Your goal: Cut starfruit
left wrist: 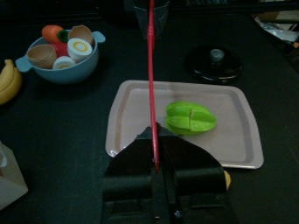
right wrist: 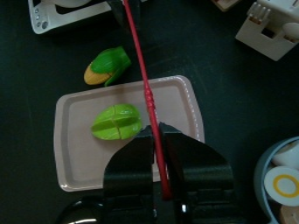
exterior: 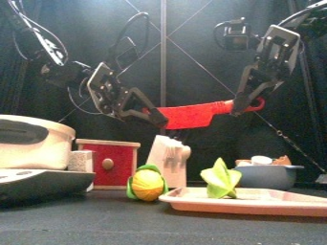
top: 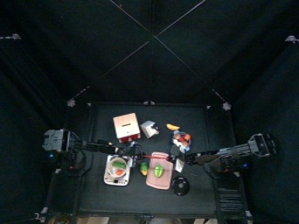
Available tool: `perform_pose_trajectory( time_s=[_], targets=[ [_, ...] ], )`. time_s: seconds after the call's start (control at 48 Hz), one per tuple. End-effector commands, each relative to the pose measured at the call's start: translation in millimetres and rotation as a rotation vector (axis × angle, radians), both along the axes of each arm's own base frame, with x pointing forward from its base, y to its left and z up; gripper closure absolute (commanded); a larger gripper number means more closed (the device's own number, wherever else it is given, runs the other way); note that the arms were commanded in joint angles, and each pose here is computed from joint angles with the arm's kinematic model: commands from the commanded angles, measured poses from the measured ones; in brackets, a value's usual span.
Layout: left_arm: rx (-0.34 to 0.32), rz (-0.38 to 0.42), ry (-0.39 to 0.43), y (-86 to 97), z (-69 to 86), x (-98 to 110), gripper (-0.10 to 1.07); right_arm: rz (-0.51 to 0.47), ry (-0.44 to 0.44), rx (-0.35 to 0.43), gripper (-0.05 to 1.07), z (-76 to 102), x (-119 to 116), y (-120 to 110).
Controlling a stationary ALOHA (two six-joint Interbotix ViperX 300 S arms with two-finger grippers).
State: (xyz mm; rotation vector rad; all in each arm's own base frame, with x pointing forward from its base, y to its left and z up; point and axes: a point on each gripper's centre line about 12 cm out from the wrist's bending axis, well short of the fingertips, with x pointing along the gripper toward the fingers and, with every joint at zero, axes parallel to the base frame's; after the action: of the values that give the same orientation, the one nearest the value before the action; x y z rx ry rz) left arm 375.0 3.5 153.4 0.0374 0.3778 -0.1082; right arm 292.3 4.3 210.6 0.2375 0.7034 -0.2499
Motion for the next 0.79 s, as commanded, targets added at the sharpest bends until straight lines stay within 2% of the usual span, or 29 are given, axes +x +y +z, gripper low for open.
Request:
perform_pose_trajectory(
  time_s=[0.0, 0.104, 0.25, 0.438, 0.771],
  targets=[
    [-0.003, -0.02, -0.034, -6.2, 7.1, 5.2, 0.61, -0.012, -0.043, 0.015, 0.68, 12.6, 0.8, -2.1],
    [-0.003, -0.038, -0.049, -11.5, 8.6, 6.5, 0.61, -0.011, -0.035, 0.033, 0.68, 10.0, -0.3, 1.6],
    [-0.01, -0.073, -0.053, -25.2, 6.1, 10.3, 0.61, 0.015, -0.001, 0.082, 0.68, -0.5, -5.8, 18.0],
    [-0.012, -0.121, -0.019, -44.0, -9.5, 16.5, 0.61, 0.051, 0.044, 0.119, 0.68, -13.5, -11.4, 36.7],
    [-0.014, -0.133, 0.03, -50.7, -30.9, 22.7, 0.61, 0.077, 0.122, 0.115, 0.68, -36.1, -12.7, 48.5]
  ],
)
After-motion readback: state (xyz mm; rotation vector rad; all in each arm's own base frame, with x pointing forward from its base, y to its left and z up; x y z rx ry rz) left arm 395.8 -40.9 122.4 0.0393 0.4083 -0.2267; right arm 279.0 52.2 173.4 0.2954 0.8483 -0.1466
